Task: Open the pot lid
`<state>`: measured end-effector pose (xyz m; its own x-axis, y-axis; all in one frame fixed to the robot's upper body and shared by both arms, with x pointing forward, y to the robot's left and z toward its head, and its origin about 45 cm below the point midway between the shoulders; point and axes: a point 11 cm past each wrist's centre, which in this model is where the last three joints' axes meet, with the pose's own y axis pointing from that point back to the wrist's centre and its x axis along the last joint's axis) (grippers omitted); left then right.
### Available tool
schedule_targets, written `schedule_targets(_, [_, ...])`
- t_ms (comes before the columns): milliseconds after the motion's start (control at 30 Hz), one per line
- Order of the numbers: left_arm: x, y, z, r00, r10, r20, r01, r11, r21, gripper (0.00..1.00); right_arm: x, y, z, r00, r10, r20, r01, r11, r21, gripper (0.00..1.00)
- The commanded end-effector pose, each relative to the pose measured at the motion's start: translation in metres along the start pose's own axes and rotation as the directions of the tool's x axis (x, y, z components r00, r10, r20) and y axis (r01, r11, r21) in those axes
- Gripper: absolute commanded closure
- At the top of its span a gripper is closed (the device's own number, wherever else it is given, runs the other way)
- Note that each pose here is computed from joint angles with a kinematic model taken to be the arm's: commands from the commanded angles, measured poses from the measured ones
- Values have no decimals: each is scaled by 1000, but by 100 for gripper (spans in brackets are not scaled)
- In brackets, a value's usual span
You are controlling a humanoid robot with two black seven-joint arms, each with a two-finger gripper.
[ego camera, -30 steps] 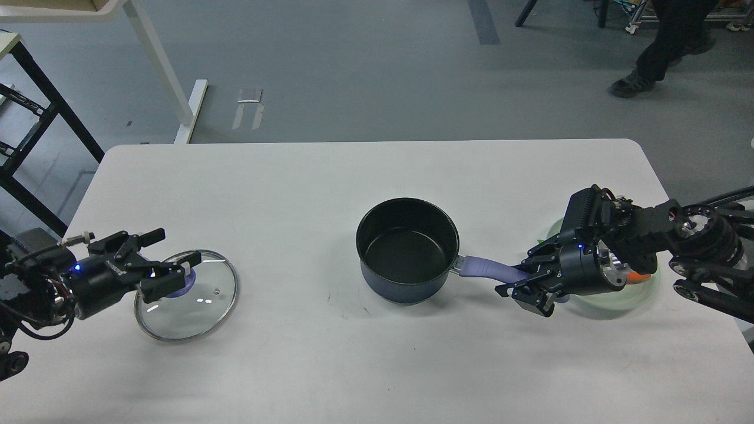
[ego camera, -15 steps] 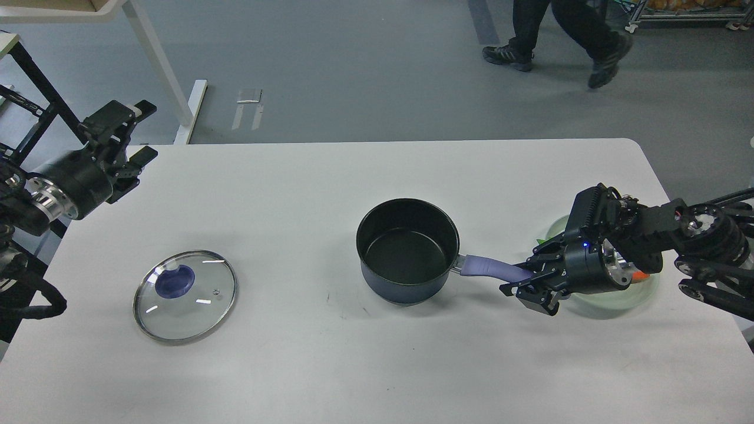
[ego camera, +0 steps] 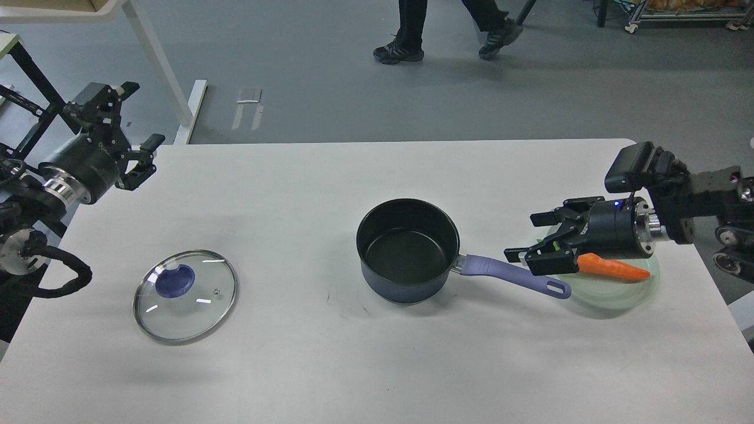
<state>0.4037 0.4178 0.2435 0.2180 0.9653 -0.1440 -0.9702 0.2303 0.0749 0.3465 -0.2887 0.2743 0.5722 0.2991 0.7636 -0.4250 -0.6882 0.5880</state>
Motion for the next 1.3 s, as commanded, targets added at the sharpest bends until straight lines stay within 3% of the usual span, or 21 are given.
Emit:
schedule_targets(0, [2,1,-3,999,8,-47,-8,1000,-4,1,36,14,2,964,205,168,-210,978,12,1])
schedule_targets(100, [0,3,-11,997,13,-81,-13,1000,-2,1,51,20,17,840,385,381,-402,915,-38,1])
schedule_targets(200, [-5,4,-22,991,10,-130,-11,1000,-7,1,63,8,28,633,530,564,-572,811,-120,1])
schedule_targets(300, [-10,4,-31,984,16,-179,-20,1000,-22,1,65,-1,39,415,618,668,-663,708,-243,1])
schedule_targets(400, [-15,-2,-37,979,25,-204,-33,999,-33,1,62,-15,48,260,636,726,-677,656,-332,1])
schedule_targets(633, [-19,-9,-52,974,42,-224,-49,998,-26,1,31,-64,66,-113,533,838,-623,619,-478,0])
schedule_targets(800, [-16,-6,-58,972,47,-229,-46,999,7,1,6,-81,62,-263,297,918,-625,672,-397,0])
schedule_targets(967, [-16,-8,-55,962,53,-267,-58,998,-10,1,-9,-74,63,-269,123,955,-651,708,-274,0])
schedule_targets(1267, [-24,-15,-49,955,47,-293,-63,997,-44,1,-10,-76,63,-280,116,953,-658,700,-278,0])
